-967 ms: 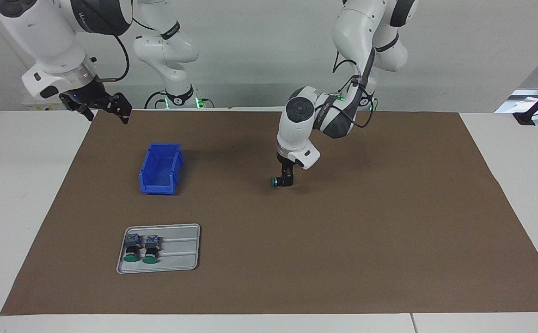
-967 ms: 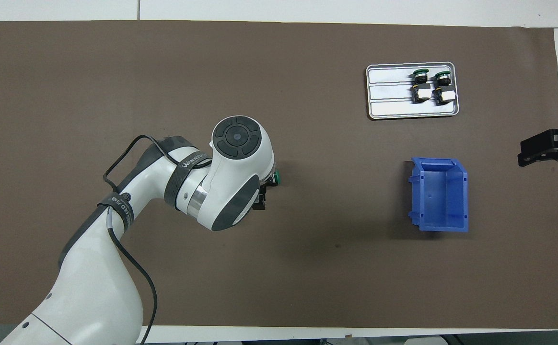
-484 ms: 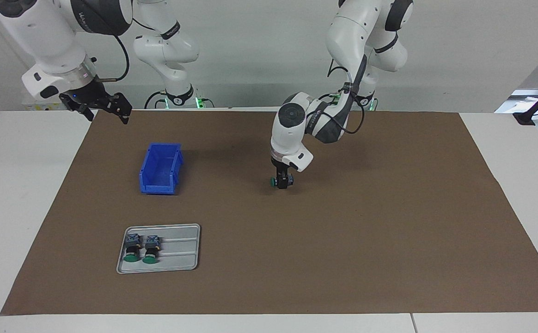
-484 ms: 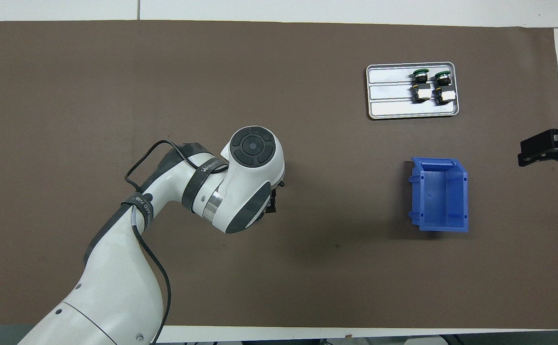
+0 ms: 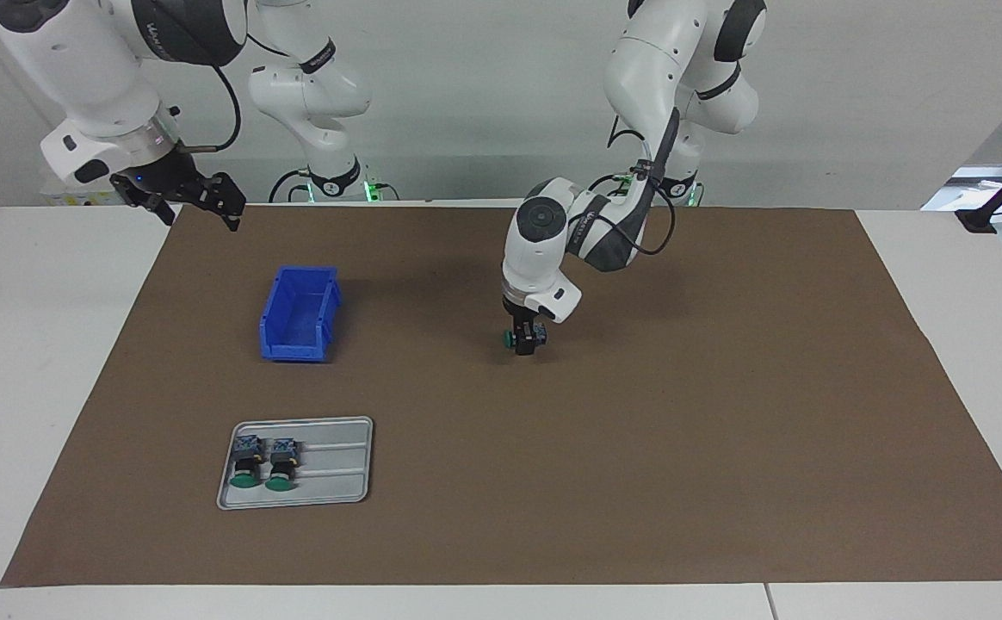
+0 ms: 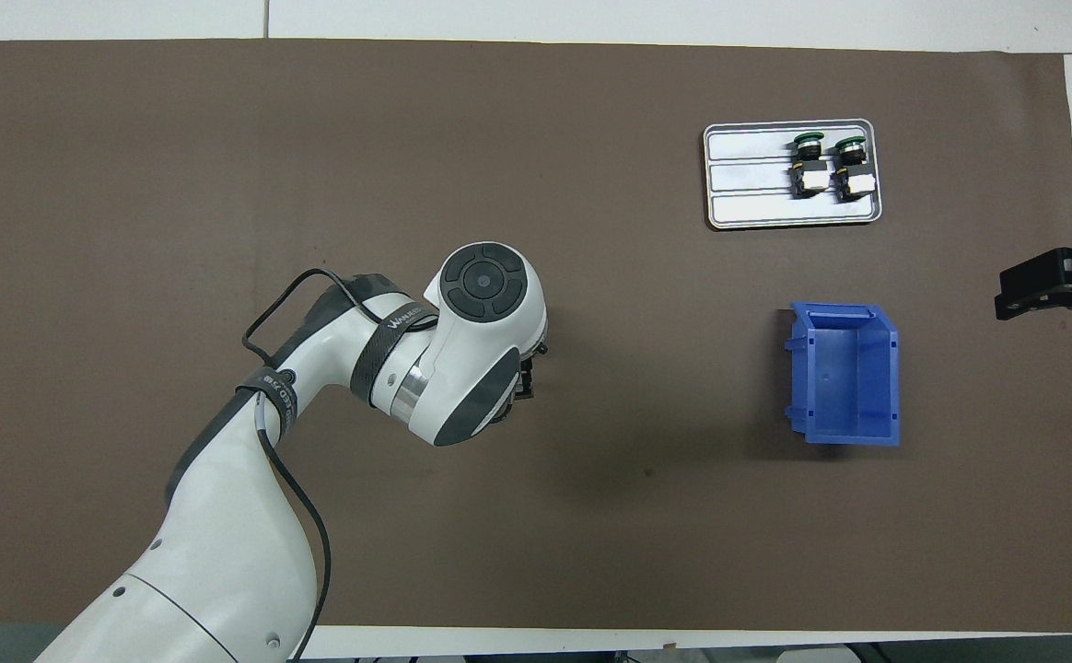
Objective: Place and press button with both arms
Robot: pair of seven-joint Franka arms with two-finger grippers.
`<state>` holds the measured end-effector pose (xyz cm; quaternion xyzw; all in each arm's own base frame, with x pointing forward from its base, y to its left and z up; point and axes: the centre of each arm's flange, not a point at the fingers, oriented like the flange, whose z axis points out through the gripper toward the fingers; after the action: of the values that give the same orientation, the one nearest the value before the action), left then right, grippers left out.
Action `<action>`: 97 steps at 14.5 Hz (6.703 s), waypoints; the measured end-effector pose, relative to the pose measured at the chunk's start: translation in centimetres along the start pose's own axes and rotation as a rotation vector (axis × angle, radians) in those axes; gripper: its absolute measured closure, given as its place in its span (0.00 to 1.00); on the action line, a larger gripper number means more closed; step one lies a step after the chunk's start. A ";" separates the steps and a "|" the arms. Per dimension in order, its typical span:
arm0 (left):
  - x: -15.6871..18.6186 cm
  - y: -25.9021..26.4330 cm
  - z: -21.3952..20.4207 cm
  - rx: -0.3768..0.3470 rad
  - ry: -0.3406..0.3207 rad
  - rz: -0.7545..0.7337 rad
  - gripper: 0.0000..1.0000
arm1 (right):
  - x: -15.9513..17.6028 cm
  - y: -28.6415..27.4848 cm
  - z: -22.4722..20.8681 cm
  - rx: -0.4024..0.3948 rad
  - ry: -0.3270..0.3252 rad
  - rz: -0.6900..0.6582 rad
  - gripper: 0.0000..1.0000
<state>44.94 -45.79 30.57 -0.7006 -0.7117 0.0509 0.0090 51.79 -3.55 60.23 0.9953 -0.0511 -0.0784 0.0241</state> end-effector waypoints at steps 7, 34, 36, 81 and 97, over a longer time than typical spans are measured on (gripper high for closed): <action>0.2 0.4 0.8 -0.006 -0.002 -0.006 0.39 | 0.0 0.0 0.0 0.000 0.000 0.000 0.01; 11.1 5.8 -5.1 0.132 -0.444 0.163 0.67 | 0.0 0.0 0.0 0.000 0.000 0.000 0.01; 12.7 6.2 -4.5 0.129 -0.530 0.166 0.67 | 0.0 0.0 0.0 0.000 0.000 0.000 0.01; 26.8 -1.6 6.1 -0.183 -1.169 0.019 0.67 | 0.0 0.0 0.0 0.000 0.000 0.000 0.01; 27.1 -1.6 6.3 -0.190 -1.169 0.009 0.63 | 0.0 0.0 0.0 0.000 0.000 0.000 0.01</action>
<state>42.30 -19.12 22.82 -0.5571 -0.5972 0.3644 -0.4475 51.79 -3.55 60.23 0.9953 -0.0511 -0.0784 0.0241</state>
